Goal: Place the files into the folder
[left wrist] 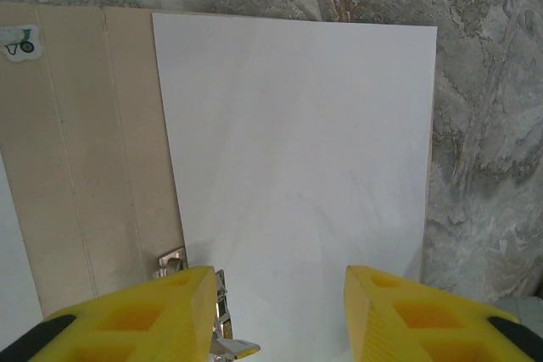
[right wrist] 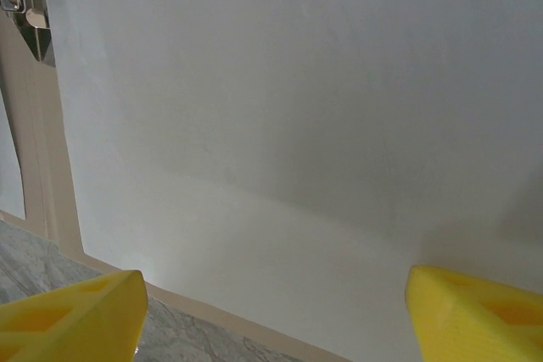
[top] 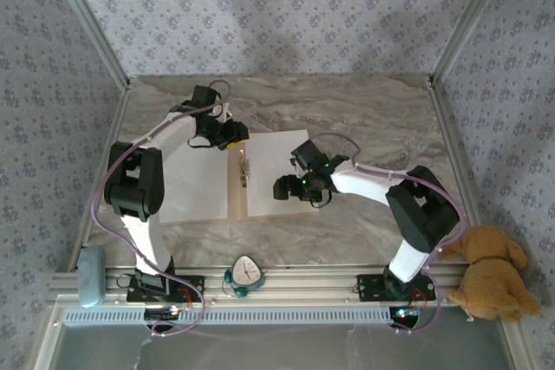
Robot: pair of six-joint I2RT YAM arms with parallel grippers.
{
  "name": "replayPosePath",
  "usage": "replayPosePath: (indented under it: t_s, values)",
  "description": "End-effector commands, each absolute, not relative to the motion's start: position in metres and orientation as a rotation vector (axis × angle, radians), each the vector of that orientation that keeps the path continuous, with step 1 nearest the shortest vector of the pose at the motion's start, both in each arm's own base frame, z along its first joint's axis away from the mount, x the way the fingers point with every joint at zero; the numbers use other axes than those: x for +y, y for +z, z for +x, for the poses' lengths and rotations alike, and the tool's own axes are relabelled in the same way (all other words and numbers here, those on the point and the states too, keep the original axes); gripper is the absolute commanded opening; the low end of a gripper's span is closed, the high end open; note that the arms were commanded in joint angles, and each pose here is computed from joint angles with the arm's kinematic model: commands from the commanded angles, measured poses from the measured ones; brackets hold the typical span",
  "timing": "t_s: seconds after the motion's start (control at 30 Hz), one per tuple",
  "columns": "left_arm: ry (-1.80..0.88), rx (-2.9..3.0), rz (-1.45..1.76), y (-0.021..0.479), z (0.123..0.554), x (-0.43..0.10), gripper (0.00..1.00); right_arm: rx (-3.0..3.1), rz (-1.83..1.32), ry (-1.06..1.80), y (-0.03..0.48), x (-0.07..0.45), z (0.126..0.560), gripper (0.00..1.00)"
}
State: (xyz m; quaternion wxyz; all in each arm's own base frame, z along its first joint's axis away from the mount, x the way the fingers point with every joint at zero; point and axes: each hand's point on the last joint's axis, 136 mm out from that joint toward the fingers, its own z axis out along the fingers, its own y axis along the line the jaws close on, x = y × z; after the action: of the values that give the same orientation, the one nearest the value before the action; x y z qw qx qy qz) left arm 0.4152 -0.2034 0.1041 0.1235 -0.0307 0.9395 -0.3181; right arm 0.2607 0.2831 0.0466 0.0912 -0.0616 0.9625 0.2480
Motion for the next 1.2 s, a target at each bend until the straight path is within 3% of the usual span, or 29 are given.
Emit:
replayPosePath:
  t_s: [0.0,0.73,1.17]
  values:
    - [-0.932,2.736,-0.103,0.108,0.420,-0.203,0.45,2.890,-0.164,0.710,0.037,0.281,0.255,0.81]
    - [-0.931,2.743,-0.107,0.106,0.420,-0.202,0.45,2.907,-0.183,0.703,0.031,0.285,0.251,0.82]
    - [-0.935,2.743,-0.103,0.107,0.419,-0.203,0.45,2.869,-0.208,0.736,0.056,0.290,0.259,0.82]
